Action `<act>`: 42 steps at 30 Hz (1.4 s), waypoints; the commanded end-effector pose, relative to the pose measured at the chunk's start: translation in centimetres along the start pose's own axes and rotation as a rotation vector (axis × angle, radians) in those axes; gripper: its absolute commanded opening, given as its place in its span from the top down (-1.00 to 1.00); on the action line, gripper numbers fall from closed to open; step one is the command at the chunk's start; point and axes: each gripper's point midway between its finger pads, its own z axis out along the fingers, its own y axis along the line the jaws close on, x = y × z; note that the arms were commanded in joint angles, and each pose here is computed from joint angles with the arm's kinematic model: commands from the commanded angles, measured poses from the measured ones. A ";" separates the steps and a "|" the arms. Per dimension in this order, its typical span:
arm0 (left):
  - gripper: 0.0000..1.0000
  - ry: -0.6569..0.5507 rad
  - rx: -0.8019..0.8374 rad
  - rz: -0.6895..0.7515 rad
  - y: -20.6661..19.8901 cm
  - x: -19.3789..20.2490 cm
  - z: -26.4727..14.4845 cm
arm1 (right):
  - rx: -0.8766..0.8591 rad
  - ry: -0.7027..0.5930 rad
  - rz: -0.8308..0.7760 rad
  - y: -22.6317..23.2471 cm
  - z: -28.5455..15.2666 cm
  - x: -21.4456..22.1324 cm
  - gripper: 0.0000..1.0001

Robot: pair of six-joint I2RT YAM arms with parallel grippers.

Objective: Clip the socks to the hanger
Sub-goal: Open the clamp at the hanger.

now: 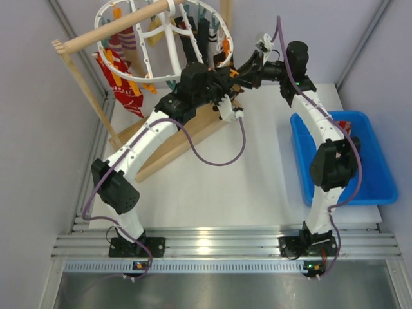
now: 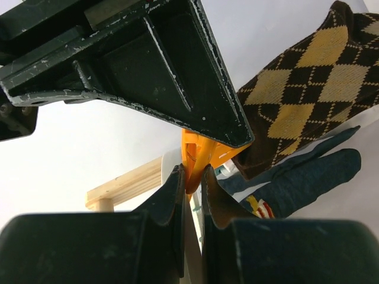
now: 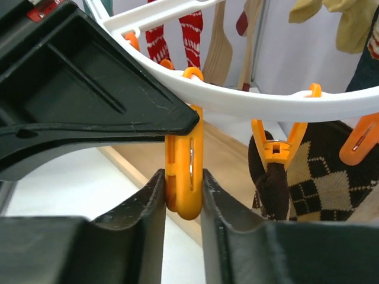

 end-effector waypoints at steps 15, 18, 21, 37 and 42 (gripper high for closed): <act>1.00 0.028 -0.067 0.018 1.4 0.7 -0.5 | 0.085 0.042 -0.467 3.0 1.0 -2.8 1.00; 0.92 0.028 -0.076 0.021 1.6 0.7 -0.3 | 0.098 0.046 -0.499 2.9 1.0 -2.9 1.00; 0.79 0.034 -0.086 0.021 1.8 0.9 -0.2 | 0.097 0.062 -0.510 3.1 1.1 -2.6 1.00; 0.27 0.045 -0.136 0.038 2.5 1.1 0.7 | 0.074 0.067 -0.561 4.1 1.6 -2.5 1.00; 0.27 0.033 -0.141 0.047 2.5 0.9 1.0 | 0.070 0.070 -0.566 4.1 1.6 -2.3 1.00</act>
